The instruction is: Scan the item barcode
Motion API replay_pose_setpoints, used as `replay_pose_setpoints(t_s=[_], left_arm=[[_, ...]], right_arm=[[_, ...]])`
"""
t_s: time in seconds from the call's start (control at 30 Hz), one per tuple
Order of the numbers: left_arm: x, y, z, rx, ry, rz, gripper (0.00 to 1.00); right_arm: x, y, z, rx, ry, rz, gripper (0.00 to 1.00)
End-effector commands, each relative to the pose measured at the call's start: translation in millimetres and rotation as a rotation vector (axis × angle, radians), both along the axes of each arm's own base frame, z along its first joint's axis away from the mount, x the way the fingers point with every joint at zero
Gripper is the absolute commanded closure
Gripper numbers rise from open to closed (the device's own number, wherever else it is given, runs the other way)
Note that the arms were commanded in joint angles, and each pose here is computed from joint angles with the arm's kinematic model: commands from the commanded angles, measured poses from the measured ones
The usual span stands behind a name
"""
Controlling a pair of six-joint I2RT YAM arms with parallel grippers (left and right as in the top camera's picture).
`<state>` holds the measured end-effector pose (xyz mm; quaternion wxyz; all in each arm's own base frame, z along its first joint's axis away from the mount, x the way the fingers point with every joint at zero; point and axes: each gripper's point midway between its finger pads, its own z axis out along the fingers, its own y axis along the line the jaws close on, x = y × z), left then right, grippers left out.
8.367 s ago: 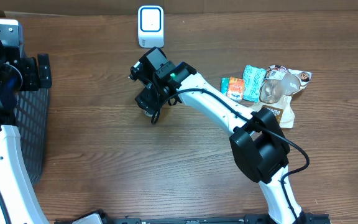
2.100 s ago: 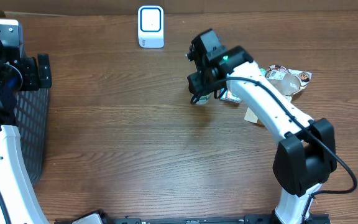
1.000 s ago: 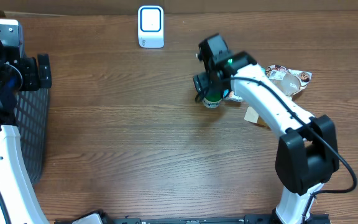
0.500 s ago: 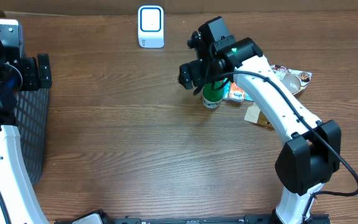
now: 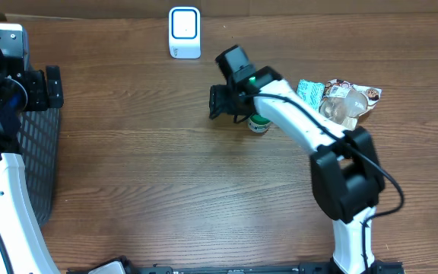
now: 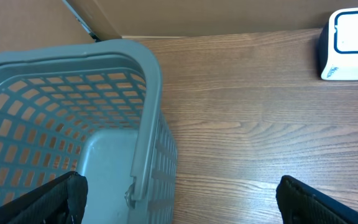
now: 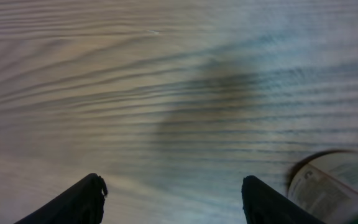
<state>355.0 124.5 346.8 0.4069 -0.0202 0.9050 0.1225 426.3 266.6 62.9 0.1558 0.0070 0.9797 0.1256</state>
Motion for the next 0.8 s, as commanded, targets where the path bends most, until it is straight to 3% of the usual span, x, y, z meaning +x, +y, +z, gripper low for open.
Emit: replay_pose_setpoints(t_s=[0.0, 0.33, 0.77], left_arm=[[0.9, 0.4, 9.1, 0.018, -0.020, -0.014, 0.01], [0.9, 0.4, 9.1, 0.018, -0.020, -0.014, 0.00], [0.9, 0.4, 9.2, 0.018, -0.020, -0.014, 0.00]], right_arm=[[8.3, -21.9, -23.2, -0.119, -0.023, -0.181, 0.34], [4.9, -41.4, -32.9, -0.201, -0.003, -0.222, 0.41], [-11.2, -70.0, -15.8, -0.294, 0.073, -0.256, 0.38]])
